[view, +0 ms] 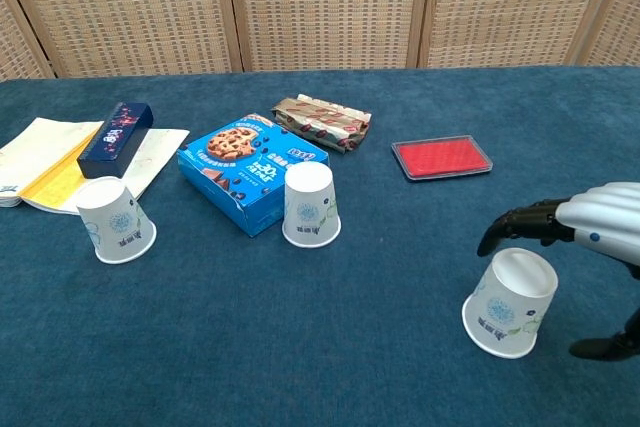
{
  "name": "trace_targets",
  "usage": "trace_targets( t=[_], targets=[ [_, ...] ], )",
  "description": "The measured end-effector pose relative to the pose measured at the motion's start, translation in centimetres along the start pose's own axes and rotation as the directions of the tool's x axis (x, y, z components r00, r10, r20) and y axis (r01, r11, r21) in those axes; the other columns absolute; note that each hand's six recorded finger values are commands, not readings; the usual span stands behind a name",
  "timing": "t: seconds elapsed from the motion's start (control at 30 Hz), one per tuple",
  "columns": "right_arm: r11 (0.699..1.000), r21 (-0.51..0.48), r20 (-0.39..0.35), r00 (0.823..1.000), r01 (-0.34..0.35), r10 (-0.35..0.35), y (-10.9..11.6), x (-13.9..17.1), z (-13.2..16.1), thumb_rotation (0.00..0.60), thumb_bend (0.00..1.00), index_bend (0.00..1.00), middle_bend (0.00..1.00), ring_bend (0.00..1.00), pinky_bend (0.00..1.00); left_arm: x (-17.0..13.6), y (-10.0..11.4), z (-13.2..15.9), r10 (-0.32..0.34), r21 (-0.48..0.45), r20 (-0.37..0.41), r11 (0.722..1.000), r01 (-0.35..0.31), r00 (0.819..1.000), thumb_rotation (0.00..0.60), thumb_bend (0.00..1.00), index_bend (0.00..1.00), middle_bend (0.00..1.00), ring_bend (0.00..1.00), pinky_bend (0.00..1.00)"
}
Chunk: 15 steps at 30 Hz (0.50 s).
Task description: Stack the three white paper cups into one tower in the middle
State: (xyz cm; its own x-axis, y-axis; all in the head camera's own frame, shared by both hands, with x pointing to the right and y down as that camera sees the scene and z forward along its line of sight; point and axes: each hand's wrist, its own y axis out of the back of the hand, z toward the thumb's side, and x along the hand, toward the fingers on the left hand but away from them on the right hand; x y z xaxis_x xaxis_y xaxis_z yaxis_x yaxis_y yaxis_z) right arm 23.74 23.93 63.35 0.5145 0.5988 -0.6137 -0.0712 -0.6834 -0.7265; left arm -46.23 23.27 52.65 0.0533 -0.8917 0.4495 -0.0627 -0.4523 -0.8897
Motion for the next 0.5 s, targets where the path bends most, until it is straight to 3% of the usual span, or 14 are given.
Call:
trace_targets(
  t=[0.23, 0.37, 0.5],
  targets=[
    [1.0, 0.007, 0.021, 1.0, -0.012, 0.012, -0.6, -1.2, -0.1, 0.6, 0.42, 0.35, 0.4, 0.35, 0.44, 0.0, 0.0, 0.0, 0.001, -0.003, -0.002, 1.0, -0.001, 1.0, 0.6, 0.0, 0.0, 0.0, 0.0, 0.0],
    [1.0, 0.012, 0.038, 0.999, -0.006, 0.005, -0.5, -1.6, -0.5, 0.6, 0.52, 0.41, 0.46, 0.42, 0.52, 0.1, 0.0, -0.1, -0.003, -0.001, -0.003, 1.0, 0.003, 1.0, 0.6, 0.0, 0.0, 0.0, 0.0, 0.0],
    [1.0, 0.003, 0.046, 0.999, -0.008, 0.008, -0.4, -1.7, -0.7, 0.6, 0.57, 0.45, 0.49, 0.45, 0.54, 0.1, -0.3, 0.0, -0.01, 0.007, -0.004, 1.0, 0.01, 1.0, 0.6, 0.0, 0.0, 0.0, 0.0, 0.0]
  ],
)
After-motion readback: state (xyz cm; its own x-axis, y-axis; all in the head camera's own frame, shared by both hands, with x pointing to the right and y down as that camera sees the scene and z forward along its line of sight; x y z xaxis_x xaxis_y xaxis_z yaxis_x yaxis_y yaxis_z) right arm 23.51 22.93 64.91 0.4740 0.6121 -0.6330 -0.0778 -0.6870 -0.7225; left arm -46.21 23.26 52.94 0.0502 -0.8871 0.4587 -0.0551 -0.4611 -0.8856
